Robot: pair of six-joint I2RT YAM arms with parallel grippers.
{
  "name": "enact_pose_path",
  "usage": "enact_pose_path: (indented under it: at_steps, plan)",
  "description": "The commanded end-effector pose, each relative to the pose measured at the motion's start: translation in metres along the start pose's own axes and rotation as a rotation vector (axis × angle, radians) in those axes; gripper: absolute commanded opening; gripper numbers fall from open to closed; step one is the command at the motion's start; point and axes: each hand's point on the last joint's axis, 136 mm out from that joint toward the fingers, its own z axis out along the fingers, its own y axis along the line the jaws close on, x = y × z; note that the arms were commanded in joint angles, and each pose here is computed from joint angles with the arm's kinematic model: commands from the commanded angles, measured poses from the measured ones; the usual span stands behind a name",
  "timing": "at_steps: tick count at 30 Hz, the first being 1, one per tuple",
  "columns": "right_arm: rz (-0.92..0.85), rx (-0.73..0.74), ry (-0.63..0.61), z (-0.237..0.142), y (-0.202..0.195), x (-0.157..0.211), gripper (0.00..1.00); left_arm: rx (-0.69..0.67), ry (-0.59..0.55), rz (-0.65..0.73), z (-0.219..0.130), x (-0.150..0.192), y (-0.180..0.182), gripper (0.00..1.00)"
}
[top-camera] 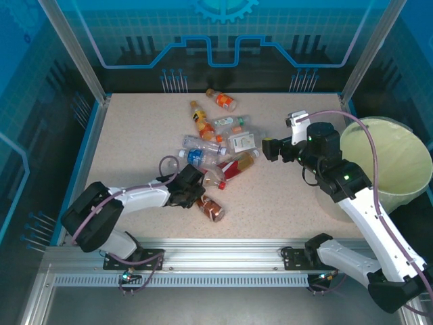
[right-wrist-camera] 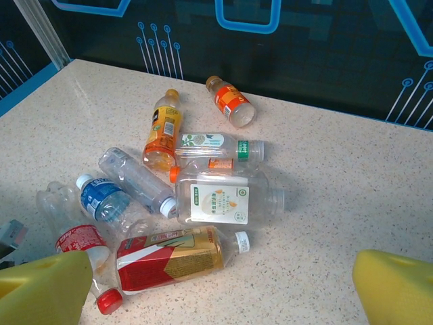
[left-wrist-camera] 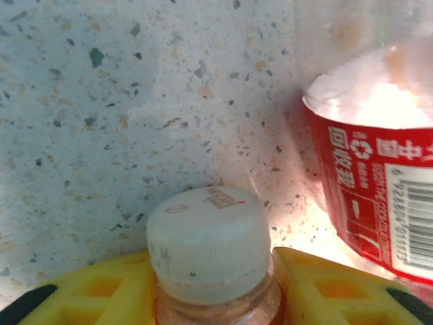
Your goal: Put the plastic bottles in the bin
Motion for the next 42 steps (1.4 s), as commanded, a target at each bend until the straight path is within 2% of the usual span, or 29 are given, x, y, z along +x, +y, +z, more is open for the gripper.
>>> enact_pose_path:
  at_steps: [1, 12, 21, 24, 28, 31, 34, 40, 42]
  plan:
    - [-0.025, -0.038, -0.034, -0.004, 0.009, -0.005, 1.00, 0.221, 0.000, 0.063, 0.008, 0.006, -0.040, 0.40]
    - [-0.005, -0.106, -0.025, 0.001, 0.021, 0.002, 1.00, 0.538, -0.090, 0.229, -0.044, 0.000, -0.098, 0.34]
    - [-0.017, -0.169, -0.023, -0.001, 0.031, 0.003, 1.00, 0.780, -0.246, 0.431, -0.137, -0.013, -0.169, 0.34]
    - [-0.020, -0.238, -0.013, 0.000, 0.043, 0.004, 1.00, 0.862, -0.305, 0.520, -0.169, -0.015, -0.193, 0.34]
    - [-0.034, -0.415, 0.018, -0.004, 0.073, 0.007, 1.00, 0.994, -0.351, 0.672, -0.211, -0.006, -0.226, 0.34]
    - [-0.025, -0.554, 0.041, -0.010, 0.095, 0.007, 1.00, 1.082, -0.364, 0.764, -0.236, 0.003, -0.244, 0.34]
    - [0.007, -0.628, 0.047, -0.010, 0.106, 0.004, 1.00, 1.180, -0.355, 0.826, -0.259, 0.014, -0.258, 0.34]
    - [0.085, -0.808, 0.047, -0.010, 0.131, -0.001, 1.00, 1.283, -0.337, 0.844, -0.278, 0.023, -0.270, 0.35]
    - [0.132, -0.784, 0.059, 0.001, 0.130, -0.002, 1.00, 1.310, -0.331, 0.837, -0.282, 0.024, -0.273, 0.35]
